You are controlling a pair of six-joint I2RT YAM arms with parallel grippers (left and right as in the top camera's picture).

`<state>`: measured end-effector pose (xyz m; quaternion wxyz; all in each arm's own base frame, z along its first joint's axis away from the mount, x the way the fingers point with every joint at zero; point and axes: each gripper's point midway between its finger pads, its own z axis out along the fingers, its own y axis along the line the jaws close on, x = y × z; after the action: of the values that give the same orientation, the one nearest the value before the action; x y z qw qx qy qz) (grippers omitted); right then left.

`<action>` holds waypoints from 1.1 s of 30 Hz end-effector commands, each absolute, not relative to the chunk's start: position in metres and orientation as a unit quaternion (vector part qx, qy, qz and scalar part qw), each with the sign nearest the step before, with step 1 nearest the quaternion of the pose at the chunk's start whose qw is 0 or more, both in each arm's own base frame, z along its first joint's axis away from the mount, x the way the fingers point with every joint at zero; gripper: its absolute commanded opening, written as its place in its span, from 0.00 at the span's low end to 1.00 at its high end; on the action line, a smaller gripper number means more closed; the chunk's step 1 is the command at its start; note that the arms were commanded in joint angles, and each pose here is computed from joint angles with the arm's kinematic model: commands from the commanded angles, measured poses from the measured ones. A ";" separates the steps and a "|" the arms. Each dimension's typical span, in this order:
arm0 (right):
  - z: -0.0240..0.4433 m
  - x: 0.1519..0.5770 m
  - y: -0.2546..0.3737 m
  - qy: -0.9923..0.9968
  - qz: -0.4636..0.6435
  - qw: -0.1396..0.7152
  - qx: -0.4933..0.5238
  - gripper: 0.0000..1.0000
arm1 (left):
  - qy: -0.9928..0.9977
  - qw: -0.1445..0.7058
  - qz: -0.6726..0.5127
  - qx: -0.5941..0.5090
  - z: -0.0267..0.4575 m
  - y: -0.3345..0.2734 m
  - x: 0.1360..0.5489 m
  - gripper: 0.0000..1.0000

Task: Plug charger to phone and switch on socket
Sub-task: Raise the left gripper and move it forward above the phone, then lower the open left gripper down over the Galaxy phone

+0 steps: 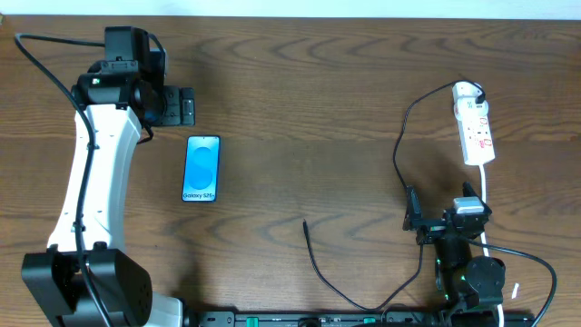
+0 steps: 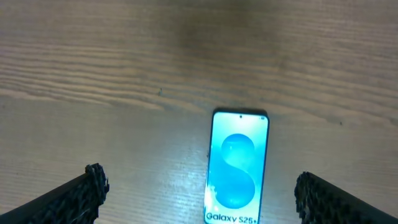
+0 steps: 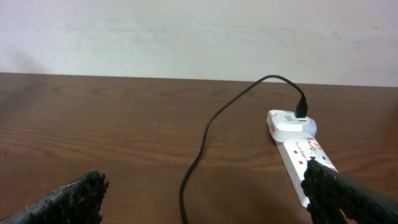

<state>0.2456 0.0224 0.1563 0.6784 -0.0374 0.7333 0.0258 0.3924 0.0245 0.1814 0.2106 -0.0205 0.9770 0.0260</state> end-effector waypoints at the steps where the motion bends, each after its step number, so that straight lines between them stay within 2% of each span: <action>1: 0.156 0.245 0.025 0.733 0.026 0.679 -0.045 0.99 | 0.977 0.207 0.020 -0.039 0.184 0.026 0.393 0.99; 13: 0.156 0.245 0.025 0.733 0.026 0.679 -0.045 0.99 | 0.980 0.191 0.016 -0.050 0.205 0.025 0.399 0.99; 23: 0.156 0.245 0.025 0.733 0.026 0.679 -0.045 0.99 | 0.995 0.093 0.001 -0.045 0.150 0.020 0.405 0.99; 33: 0.156 0.245 0.025 0.733 0.026 0.679 -0.045 0.99 | 0.998 0.051 -0.003 -0.032 0.120 0.008 0.402 0.99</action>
<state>0.2456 0.0224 0.1563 0.6784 -0.0372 0.7333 0.0259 0.4044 0.0157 0.1290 0.0656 -0.0389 0.9971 0.0021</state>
